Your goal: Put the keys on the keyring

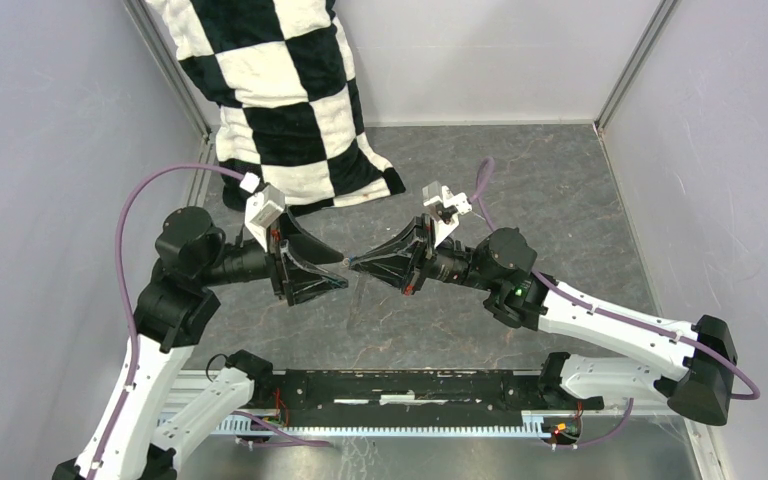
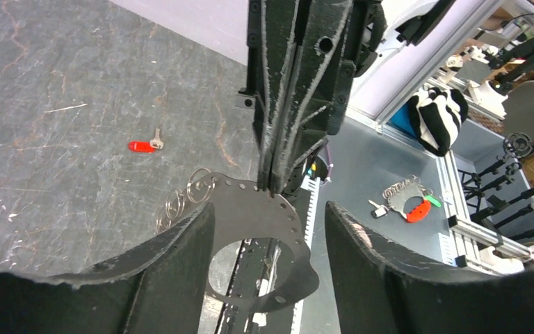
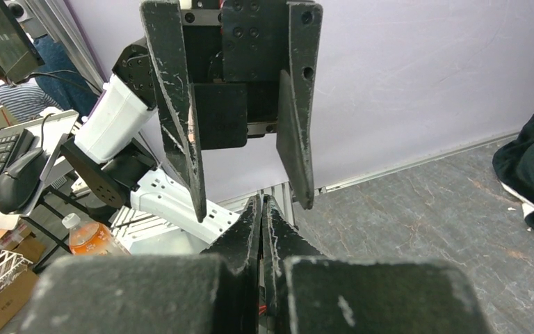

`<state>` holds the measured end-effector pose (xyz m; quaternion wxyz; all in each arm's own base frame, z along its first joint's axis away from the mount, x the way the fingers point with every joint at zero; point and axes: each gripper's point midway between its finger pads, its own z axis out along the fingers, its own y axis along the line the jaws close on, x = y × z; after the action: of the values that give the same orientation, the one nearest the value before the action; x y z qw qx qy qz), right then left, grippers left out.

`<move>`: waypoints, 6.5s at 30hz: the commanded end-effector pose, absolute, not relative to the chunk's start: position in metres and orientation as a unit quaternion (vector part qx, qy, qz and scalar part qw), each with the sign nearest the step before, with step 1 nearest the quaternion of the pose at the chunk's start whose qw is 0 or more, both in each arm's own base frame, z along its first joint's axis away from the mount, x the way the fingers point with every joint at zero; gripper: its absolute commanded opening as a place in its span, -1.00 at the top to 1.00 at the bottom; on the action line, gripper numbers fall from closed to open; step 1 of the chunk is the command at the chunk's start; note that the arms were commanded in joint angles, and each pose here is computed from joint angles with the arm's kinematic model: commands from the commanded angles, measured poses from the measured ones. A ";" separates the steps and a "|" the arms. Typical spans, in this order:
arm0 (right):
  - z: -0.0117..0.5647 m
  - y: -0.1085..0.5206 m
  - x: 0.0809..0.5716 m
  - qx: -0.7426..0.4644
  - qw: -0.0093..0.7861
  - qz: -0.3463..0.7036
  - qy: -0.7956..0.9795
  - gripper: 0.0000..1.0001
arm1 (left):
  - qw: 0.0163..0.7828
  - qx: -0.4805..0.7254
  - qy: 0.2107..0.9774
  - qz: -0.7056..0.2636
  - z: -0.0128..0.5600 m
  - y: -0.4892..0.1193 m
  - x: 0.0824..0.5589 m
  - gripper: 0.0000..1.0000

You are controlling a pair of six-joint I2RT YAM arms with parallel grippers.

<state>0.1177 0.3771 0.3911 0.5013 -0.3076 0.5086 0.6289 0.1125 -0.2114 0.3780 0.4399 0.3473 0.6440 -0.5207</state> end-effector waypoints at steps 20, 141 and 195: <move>0.425 0.373 0.102 -0.303 0.505 0.670 0.452 0.99 | 0.451 0.435 0.533 -0.569 0.381 -0.218 0.083 0.30; 0.338 0.370 0.106 -0.535 0.571 0.407 0.472 0.99 | 0.486 0.566 0.504 -0.435 0.316 -0.210 0.103 -0.31; 0.309 0.400 0.114 -0.607 0.381 0.346 0.606 0.99 | 0.449 0.642 0.476 -0.400 0.274 -0.206 0.105 0.21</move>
<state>0.1109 0.3935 0.2840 0.3540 -0.6199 0.6145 0.3360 0.1060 -0.2023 0.2695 0.4361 0.6233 0.5110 -0.4002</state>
